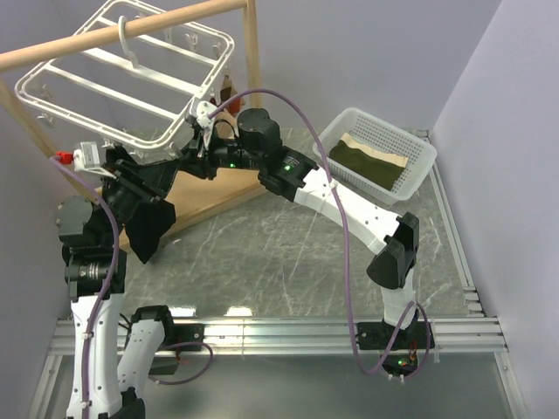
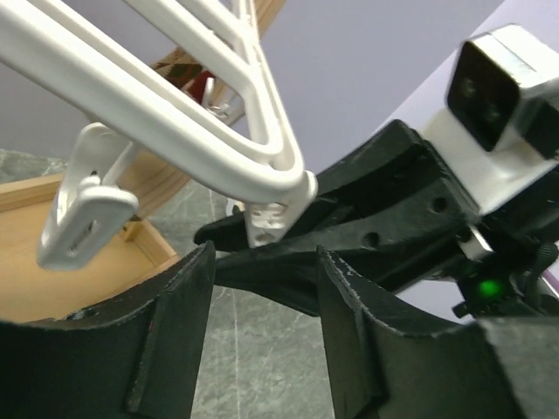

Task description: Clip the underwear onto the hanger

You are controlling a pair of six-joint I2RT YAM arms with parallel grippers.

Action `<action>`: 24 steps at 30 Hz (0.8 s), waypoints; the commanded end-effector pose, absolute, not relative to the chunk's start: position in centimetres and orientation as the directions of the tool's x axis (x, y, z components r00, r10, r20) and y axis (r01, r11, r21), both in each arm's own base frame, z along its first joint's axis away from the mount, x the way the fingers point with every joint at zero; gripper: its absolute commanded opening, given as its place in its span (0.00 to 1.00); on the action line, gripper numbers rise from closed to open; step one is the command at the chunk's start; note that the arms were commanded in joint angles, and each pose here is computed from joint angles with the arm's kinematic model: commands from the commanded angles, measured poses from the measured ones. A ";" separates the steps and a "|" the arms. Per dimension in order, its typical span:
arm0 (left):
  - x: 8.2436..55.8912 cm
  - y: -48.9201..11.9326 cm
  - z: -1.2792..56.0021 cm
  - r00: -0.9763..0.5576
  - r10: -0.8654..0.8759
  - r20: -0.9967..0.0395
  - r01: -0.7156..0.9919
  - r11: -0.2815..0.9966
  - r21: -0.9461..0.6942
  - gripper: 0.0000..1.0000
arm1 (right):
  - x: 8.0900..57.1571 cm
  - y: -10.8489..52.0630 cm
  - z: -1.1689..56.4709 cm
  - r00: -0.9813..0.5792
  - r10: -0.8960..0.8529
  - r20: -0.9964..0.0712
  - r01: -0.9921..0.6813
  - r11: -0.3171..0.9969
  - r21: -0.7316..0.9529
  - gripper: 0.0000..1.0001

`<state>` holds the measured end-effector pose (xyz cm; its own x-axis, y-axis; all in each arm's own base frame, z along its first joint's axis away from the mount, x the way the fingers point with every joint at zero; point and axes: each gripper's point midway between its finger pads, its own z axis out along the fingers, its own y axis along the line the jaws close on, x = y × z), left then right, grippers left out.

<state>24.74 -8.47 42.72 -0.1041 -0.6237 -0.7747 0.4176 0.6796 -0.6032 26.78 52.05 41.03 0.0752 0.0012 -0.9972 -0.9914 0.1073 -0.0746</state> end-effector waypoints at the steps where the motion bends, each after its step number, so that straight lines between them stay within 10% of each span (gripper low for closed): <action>1: 25.6 -8.4 43.4 -0.083 -0.609 -0.789 0.429 0.693 -0.580 0.59 | 25.7 51.4 44.7 0.126 0.076 -0.989 -0.989 0.083 -0.120 0.00; 24: 28.5 -8.5 46.7 -0.017 -0.682 -0.731 0.467 0.641 -0.609 0.52 | 26.0 51.6 43.2 0.109 0.073 -0.991 -0.990 0.098 -0.102 0.00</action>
<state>29.12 -8.70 43.00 -0.1245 -0.6784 -0.7241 0.4076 0.6304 -0.6607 28.02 52.02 39.20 0.0581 -0.0123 -0.9982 -0.9885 0.1390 -0.0592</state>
